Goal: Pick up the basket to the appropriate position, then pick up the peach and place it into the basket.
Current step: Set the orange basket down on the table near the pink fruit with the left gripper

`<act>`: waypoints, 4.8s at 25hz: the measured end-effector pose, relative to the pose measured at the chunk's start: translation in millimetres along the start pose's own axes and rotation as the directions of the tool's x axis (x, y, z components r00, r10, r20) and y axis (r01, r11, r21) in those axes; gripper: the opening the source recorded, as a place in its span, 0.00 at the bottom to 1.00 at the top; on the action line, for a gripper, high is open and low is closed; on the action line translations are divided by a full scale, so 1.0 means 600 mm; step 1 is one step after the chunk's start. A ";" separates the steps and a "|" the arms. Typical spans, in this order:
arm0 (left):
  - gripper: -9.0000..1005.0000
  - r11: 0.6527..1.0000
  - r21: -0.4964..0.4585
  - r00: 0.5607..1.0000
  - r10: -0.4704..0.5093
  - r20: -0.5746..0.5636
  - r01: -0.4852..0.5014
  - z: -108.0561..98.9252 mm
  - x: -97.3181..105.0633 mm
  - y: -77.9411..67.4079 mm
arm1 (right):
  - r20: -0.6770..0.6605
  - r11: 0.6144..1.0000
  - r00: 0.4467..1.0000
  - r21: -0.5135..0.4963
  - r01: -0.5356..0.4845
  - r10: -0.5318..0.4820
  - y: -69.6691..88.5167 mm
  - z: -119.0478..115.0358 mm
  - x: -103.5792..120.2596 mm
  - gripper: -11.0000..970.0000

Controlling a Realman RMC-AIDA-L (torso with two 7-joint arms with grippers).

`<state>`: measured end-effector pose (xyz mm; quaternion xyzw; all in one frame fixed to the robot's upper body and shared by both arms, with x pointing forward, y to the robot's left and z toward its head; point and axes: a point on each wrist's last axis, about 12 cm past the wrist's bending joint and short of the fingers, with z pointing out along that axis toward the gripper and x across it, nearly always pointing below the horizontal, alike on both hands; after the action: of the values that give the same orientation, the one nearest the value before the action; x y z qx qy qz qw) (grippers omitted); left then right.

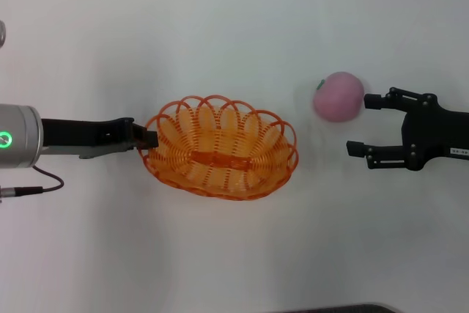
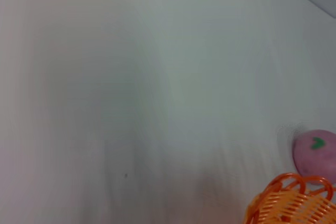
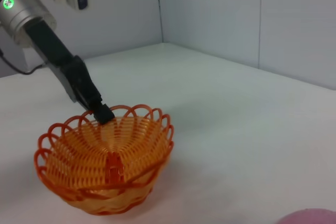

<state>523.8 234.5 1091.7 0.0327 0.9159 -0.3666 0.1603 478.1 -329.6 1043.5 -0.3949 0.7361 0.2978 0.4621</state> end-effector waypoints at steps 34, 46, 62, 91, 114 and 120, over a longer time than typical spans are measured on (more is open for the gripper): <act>0.06 0.993 -0.028 0.984 -0.106 0.140 0.111 0.016 0.042 0.039 | 0.012 1.000 1.000 0.028 -0.001 0.001 -0.003 -0.004 0.001 0.97; 0.06 0.991 -0.016 0.981 -0.130 0.147 0.133 0.017 0.043 0.042 | 0.014 1.000 1.000 0.028 -0.001 0.001 -0.003 -0.002 0.000 0.97; 0.20 0.986 0.029 0.979 -0.165 0.121 0.162 0.020 0.049 0.044 | 0.014 1.000 1.000 0.028 0.000 -0.001 -0.003 -0.001 -0.001 0.97; 0.64 0.977 0.187 0.935 0.028 0.353 -0.100 -0.063 0.046 0.092 | 0.035 0.999 0.999 0.043 -0.001 0.000 -0.008 0.004 -0.007 0.97; 0.90 0.640 -0.116 0.518 0.703 0.487 -0.759 -0.061 0.127 0.125 | 0.147 0.980 0.987 0.177 -0.094 0.068 -0.022 0.010 -0.002 0.97; 0.89 0.587 -0.112 0.477 0.741 0.472 -0.802 -0.054 0.154 0.128 | 0.154 0.980 0.985 0.168 -0.107 0.081 -0.020 0.017 -0.002 0.97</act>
<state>441.1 307.1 1033.6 0.3612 0.7086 -0.3070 0.5226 493.2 -327.1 1039.5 -0.2944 0.7413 0.2816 0.5334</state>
